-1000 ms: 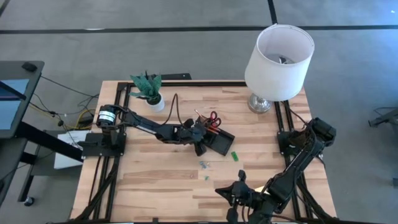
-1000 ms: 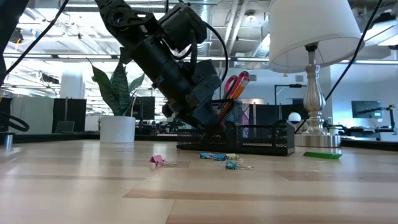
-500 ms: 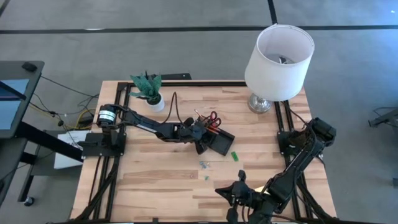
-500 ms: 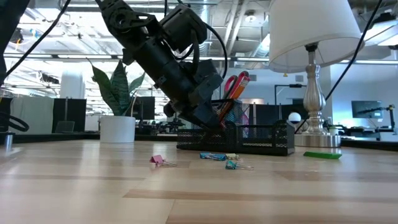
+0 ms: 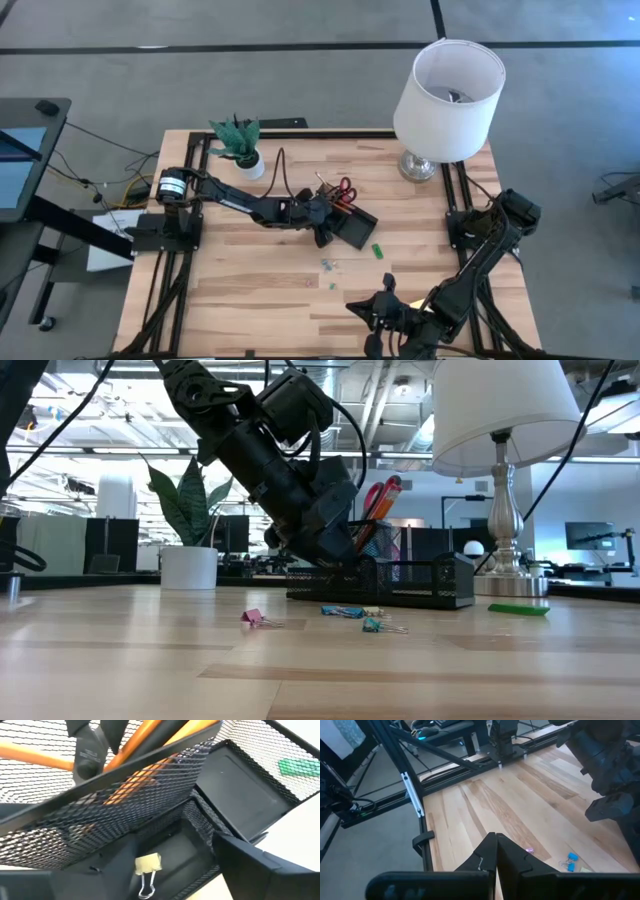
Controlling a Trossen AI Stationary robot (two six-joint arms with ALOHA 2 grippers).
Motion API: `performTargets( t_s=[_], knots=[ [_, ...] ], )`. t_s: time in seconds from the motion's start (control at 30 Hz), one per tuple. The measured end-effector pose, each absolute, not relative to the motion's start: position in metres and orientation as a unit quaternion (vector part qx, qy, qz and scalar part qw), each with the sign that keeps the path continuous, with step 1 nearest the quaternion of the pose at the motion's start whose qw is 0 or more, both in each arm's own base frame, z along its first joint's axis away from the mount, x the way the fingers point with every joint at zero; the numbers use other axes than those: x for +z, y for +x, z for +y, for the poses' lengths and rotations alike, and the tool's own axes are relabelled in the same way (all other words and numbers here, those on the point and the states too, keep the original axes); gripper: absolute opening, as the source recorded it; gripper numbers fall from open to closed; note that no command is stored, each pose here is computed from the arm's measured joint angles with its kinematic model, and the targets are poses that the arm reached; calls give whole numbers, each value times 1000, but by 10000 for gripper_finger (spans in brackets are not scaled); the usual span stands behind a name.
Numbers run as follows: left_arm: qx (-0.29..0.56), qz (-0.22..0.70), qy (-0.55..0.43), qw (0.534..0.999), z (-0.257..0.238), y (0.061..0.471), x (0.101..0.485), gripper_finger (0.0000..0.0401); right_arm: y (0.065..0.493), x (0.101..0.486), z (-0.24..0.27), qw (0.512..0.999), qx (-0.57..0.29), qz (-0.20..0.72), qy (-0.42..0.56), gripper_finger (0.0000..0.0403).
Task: Pick and place office supplies into organizer
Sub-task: Put the top yellow binder clip into the black desk organizer
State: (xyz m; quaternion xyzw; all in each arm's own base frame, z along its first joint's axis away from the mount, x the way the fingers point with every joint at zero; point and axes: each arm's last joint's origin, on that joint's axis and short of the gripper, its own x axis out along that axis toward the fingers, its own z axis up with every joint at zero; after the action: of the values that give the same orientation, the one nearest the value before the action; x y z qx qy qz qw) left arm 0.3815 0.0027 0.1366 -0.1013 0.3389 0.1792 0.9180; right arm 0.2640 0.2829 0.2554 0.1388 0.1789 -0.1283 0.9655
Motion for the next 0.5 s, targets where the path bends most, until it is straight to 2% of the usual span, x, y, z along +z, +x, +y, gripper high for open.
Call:
performTargets(
  t_s=[0.2, 0.37, 0.5],
  knots=[
    [172, 336, -122, 918, 2, 382, 137, 271, 265, 255, 282, 965, -128, 182, 138, 0],
    [173, 334, -134, 917, 2, 383, 138, 258, 269, 253, 275, 961, -151, 180, 143, 0],
    [154, 333, -116, 923, 1, 387, 143, 245, 273, 248, 261, 950, -203, 176, 157, 0]
  ],
)
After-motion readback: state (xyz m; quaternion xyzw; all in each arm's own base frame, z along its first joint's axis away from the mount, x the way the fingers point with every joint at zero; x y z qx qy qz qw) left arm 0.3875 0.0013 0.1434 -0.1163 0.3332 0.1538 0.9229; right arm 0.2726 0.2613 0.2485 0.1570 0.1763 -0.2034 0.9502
